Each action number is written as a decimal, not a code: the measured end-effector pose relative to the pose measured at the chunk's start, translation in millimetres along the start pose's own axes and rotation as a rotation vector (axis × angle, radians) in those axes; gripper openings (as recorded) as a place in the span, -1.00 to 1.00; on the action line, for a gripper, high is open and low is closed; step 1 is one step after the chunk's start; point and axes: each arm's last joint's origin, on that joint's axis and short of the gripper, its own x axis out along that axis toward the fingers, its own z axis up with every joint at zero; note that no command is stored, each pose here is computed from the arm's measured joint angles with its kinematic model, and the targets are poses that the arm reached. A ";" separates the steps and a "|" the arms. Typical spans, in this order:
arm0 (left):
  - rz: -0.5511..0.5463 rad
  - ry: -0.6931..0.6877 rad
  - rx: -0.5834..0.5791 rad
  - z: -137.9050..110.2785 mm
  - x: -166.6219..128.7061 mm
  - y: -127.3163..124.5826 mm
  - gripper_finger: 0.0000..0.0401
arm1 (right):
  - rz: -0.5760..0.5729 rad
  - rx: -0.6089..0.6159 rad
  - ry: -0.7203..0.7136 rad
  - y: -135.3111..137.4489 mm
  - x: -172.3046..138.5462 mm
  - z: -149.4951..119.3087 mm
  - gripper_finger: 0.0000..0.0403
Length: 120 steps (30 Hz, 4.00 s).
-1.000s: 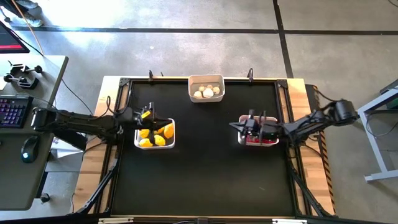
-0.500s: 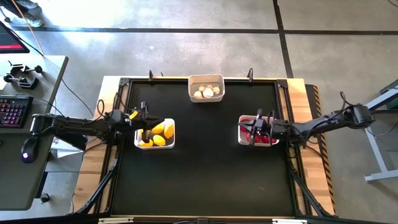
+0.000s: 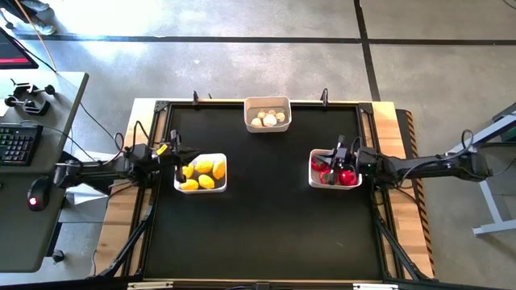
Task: Sort produce into baskets
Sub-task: Return to Home Position
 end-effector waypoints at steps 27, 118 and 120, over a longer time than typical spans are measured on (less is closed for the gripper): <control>0.181 0.052 0.028 -5.2 -6.8 6.0 -1.00 | -0.103 -0.028 -0.222 -12.9 -40.3 14.8 -1.00; 0.305 0.121 0.041 -11.0 -3.2 8.7 -1.00 | -0.246 -0.032 -0.205 -24.1 -39.9 13.9 -1.00; 0.305 0.121 0.041 -11.0 -3.2 8.7 -1.00 | -0.246 -0.033 -0.205 -24.1 -39.9 13.9 -1.00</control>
